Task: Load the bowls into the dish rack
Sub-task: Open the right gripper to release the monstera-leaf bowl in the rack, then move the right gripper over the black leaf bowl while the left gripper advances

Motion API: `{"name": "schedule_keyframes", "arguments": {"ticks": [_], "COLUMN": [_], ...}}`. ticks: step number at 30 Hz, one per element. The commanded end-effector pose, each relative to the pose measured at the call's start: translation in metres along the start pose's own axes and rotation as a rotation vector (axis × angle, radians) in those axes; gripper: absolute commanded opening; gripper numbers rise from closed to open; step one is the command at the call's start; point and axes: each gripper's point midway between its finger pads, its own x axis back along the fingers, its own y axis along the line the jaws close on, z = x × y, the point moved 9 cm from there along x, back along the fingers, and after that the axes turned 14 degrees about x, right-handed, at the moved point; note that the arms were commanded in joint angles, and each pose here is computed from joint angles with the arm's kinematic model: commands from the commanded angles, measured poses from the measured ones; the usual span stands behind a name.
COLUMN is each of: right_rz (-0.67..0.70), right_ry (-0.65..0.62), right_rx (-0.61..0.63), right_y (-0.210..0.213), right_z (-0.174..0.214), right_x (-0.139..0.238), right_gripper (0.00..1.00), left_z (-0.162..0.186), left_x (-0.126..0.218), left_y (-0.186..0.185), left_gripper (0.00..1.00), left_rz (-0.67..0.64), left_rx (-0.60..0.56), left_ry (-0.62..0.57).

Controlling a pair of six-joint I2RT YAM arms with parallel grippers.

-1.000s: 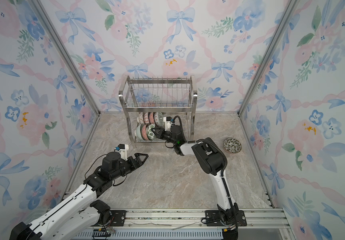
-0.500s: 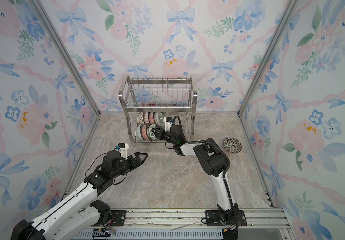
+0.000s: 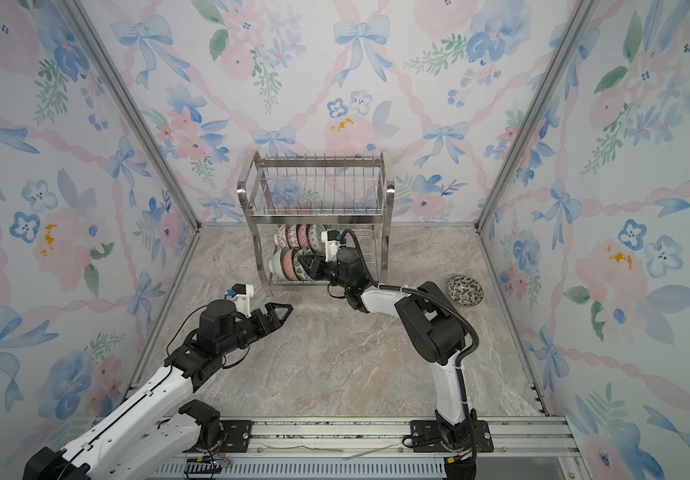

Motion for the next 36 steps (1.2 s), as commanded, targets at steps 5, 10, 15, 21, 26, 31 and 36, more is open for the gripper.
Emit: {"name": "schedule_keyframes", "arguments": {"ticks": [5, 10, 15, 21, 26, 31, 36], "right_rz": [0.135, 0.269, 0.442, 0.663, 0.829, 0.968, 1.091], "right_ry": [0.069, 0.169, 0.282, 0.363, 0.377, 0.345, 0.245], "right_rx": [0.090, 0.183, 0.254, 0.266, 0.191, 0.113, -0.019], "right_y": [0.012, 0.015, 0.019, 0.009, -0.010, -0.033, -0.070], "right_z": [-0.001, 0.009, 0.016, 0.023, 0.019, 0.005, -0.017], "right_x": [0.044, 0.088, 0.149, 0.226, 0.275, 0.305, 0.320], "right_gripper": [0.36, 0.42, 0.54, 0.70, 0.81, 0.97, 0.97], "left_z": [-0.006, -0.010, -0.009, 0.000, 0.019, 0.036, 0.052], "left_x": [-0.004, -0.012, -0.015, -0.025, -0.044, -0.067, -0.090], "left_y": [-0.008, -0.016, -0.023, -0.037, -0.059, -0.076, -0.100], "left_gripper": [0.98, 0.98, 0.98, 0.98, 0.98, 0.98, 0.98], "left_rz": [0.041, 0.085, 0.115, 0.141, 0.153, 0.161, 0.182], "left_rx": [-0.047, -0.048, -0.069, -0.121, -0.212, -0.268, -0.327], "left_ry": [0.011, 0.026, 0.034, 0.072, 0.122, 0.177, 0.212]}}
